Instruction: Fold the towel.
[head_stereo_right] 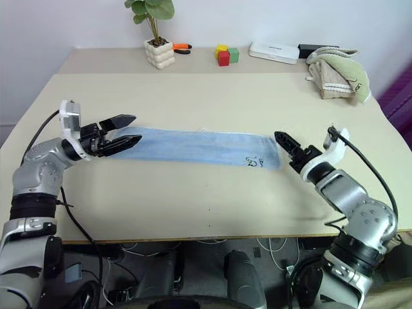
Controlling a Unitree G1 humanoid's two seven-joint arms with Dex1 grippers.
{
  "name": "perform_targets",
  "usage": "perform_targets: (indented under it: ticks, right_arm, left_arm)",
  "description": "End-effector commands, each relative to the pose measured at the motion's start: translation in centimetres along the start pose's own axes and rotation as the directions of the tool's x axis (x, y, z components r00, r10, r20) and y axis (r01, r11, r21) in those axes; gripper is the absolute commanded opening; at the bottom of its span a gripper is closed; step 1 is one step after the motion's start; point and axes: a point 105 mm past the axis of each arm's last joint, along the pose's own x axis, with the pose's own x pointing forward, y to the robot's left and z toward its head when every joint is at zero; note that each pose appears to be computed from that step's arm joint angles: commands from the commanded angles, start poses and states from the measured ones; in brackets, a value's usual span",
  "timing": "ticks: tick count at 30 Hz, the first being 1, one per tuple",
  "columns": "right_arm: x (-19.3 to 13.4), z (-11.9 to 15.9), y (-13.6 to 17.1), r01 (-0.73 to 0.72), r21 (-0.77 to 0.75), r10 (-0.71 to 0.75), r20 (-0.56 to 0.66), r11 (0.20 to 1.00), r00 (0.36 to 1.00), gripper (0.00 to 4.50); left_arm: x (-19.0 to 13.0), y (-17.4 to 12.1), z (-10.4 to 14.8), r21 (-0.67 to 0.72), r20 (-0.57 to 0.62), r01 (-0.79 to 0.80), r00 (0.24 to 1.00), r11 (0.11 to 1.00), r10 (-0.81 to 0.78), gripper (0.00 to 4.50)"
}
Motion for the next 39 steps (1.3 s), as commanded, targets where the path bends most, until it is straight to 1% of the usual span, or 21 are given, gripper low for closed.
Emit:
perform_targets:
  ticks: [1,5,8,11,18,21,24,27,28,29,30,31,32,34,39]
  right_arm:
    - [-0.5,-0.4,1.1,-0.041,0.067,0.041,-0.001,0.997,0.999,4.47]
    - [-0.5,-2.0,0.7,0.003,0.130,0.001,-0.028,0.992,1.000,4.47]
    - [-0.4,-2.4,1.0,-0.004,0.187,0.008,-0.021,0.982,1.000,4.47]
    - [-0.1,-3.6,1.1,0.008,0.182,0.003,-0.062,0.983,0.998,4.47]
    - [0.9,-3.4,-0.5,0.094,0.222,-0.094,-0.012,0.970,0.996,4.47]
    - [1.5,-3.5,-0.8,0.106,0.226,-0.109,-0.001,0.968,0.994,4.47]
    - [2.4,-3.6,-0.6,0.103,0.254,-0.109,0.008,0.962,0.994,3.70]
    - [3.0,-3.5,-1.0,0.122,0.266,-0.133,0.026,0.956,0.991,2.34]
    - [3.2,-3.4,-1.1,0.123,0.274,-0.138,0.037,0.954,0.990,1.96]
    - [3.4,-3.5,-1.1,0.121,0.280,-0.137,0.039,0.952,0.990,1.34]
    - [3.6,-3.6,-1.0,0.118,0.284,-0.135,0.039,0.952,0.990,0.92]
    - [3.7,-3.6,-0.9,0.114,0.278,-0.130,0.039,0.954,0.991,0.37]
    - [3.7,-3.6,-0.9,0.113,0.275,-0.129,0.040,0.955,0.991,0.02]
    - [3.8,-3.3,-0.9,0.115,0.260,-0.132,0.048,0.959,0.990,0.02]
    - [3.0,-0.6,-2.0,0.163,0.146,-0.181,0.113,0.976,0.977,0.02]
  left_arm:
    - [-0.1,-1.0,0.8,0.001,-0.010,0.079,0.997,0.997,-0.079,4.45]
    - [0.2,-1.3,1.0,-0.005,-0.008,0.101,0.995,0.995,-0.101,4.45]
    - [0.6,-1.2,1.3,-0.005,0.005,0.102,0.995,0.995,-0.102,4.45]
    - [0.8,-1.1,1.4,0.006,0.014,0.094,0.995,0.996,-0.094,4.45]
    - [0.5,-0.8,1.7,0.035,0.029,0.057,0.998,0.998,-0.058,4.45]
    - [0.4,-0.9,1.6,0.037,0.030,0.053,0.998,0.998,-0.054,4.45]
    - [0.3,-0.9,1.7,0.042,0.029,0.045,0.999,0.998,-0.046,4.50]
    - [0.1,-0.8,1.7,0.046,0.030,0.038,0.999,0.998,-0.040,4.50]
    - [0.1,-0.8,1.7,0.048,0.029,0.036,0.999,0.998,-0.037,4.50]
    - [0.0,-0.8,1.7,0.046,0.030,0.033,0.999,0.998,-0.034,4.50]
    - [-0.1,-0.8,1.7,0.045,0.030,0.031,0.999,0.999,-0.033,4.50]
    - [-0.1,-0.8,1.7,0.045,0.029,0.032,0.999,0.998,-0.033,4.50]
    - [-0.2,-0.9,1.7,0.045,0.029,0.031,0.999,0.999,-0.032,4.50]
    - [-0.3,-0.9,1.6,0.045,0.026,0.028,0.999,0.999,-0.030,4.50]
    - [-0.4,-0.7,1.6,0.059,0.025,0.013,1.000,0.998,-0.014,4.50]
